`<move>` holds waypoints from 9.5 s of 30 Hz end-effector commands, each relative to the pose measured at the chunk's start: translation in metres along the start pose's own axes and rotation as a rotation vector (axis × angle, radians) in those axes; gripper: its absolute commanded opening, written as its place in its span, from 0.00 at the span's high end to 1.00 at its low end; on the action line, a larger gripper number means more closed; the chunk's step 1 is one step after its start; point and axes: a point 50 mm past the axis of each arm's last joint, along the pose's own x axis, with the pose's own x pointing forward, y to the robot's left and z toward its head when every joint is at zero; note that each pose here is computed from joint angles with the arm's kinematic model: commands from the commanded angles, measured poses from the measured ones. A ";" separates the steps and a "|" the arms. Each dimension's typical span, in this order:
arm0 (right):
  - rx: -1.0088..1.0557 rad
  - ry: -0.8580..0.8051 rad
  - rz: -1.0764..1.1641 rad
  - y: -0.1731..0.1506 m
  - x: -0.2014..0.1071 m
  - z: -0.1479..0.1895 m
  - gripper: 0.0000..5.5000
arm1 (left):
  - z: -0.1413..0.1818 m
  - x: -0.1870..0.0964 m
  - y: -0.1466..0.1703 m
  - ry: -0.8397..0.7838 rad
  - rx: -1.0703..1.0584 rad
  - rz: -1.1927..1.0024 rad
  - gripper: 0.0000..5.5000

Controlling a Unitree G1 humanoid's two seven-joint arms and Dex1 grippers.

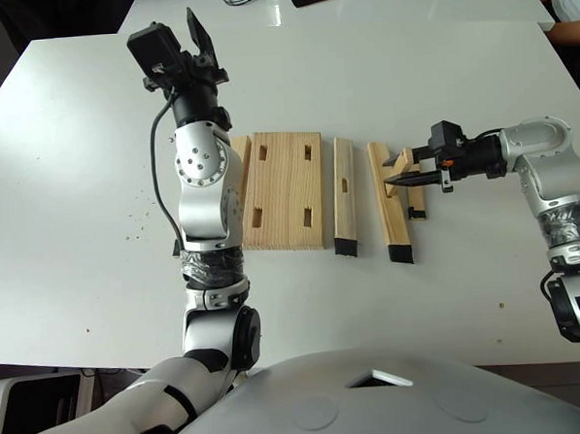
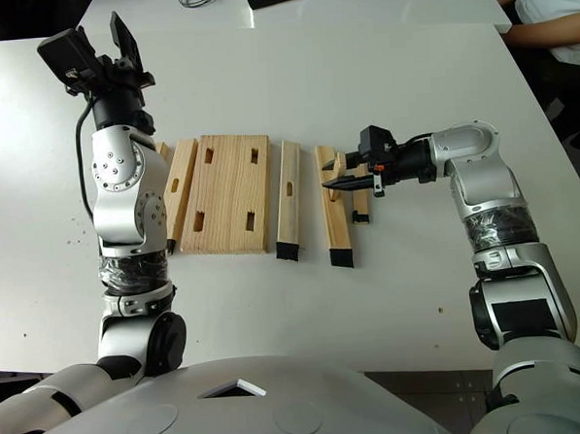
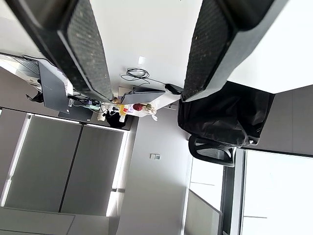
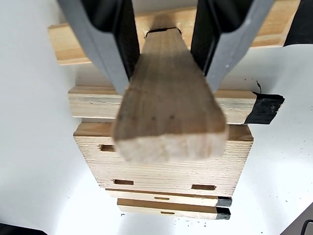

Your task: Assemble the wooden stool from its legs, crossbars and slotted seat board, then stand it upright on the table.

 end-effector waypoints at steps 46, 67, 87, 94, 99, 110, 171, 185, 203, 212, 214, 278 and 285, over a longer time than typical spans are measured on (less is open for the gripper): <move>0.109 -0.028 -0.010 0.036 -0.031 0.019 0.47 | 0.001 -0.002 0.018 0.023 0.022 0.035 0.52; 0.150 -0.314 -0.227 0.018 0.028 0.084 0.47 | 0.000 0.006 0.010 -0.006 0.015 0.028 0.52; 0.179 -0.044 -0.298 0.044 0.045 0.013 0.47 | 0.004 0.003 0.009 -0.016 0.022 0.029 0.52; 0.128 -0.455 -0.302 0.027 0.018 0.103 0.47 | 0.004 0.004 0.010 -0.009 0.021 0.037 0.52; 0.122 -0.591 -0.132 0.054 0.009 0.148 0.47 | 0.005 0.003 0.016 -0.001 0.016 0.040 0.52; 0.512 0.074 -0.098 0.127 0.038 0.021 0.47 | -0.011 -0.035 0.008 0.150 -0.150 0.147 0.52; 0.602 0.544 -0.473 0.090 0.022 -0.037 0.29 | -0.016 -0.061 0.012 0.123 -0.302 0.408 0.52; 0.525 0.508 -0.482 0.081 0.023 -0.034 0.53 | -0.017 -0.061 0.014 0.110 -0.299 0.444 0.52; 0.441 0.163 -0.650 0.040 0.036 0.026 0.62 | 0.009 -0.054 0.061 0.060 -0.269 0.531 0.52; 0.628 -0.316 -0.579 -0.014 0.035 0.091 0.62 | 0.022 -0.024 0.049 0.108 -0.627 0.057 0.52; 0.680 -0.419 -0.513 -0.015 0.030 0.095 0.62 | 0.022 -0.021 0.038 0.161 -0.628 -0.154 0.52; 0.237 -0.363 0.330 0.017 0.005 0.121 0.62 | 0.087 -0.015 0.012 0.453 -0.603 -1.581 0.32; 0.265 -0.351 0.337 0.019 0.008 0.115 0.62 | 0.089 -0.018 0.011 0.443 -0.609 -1.607 0.32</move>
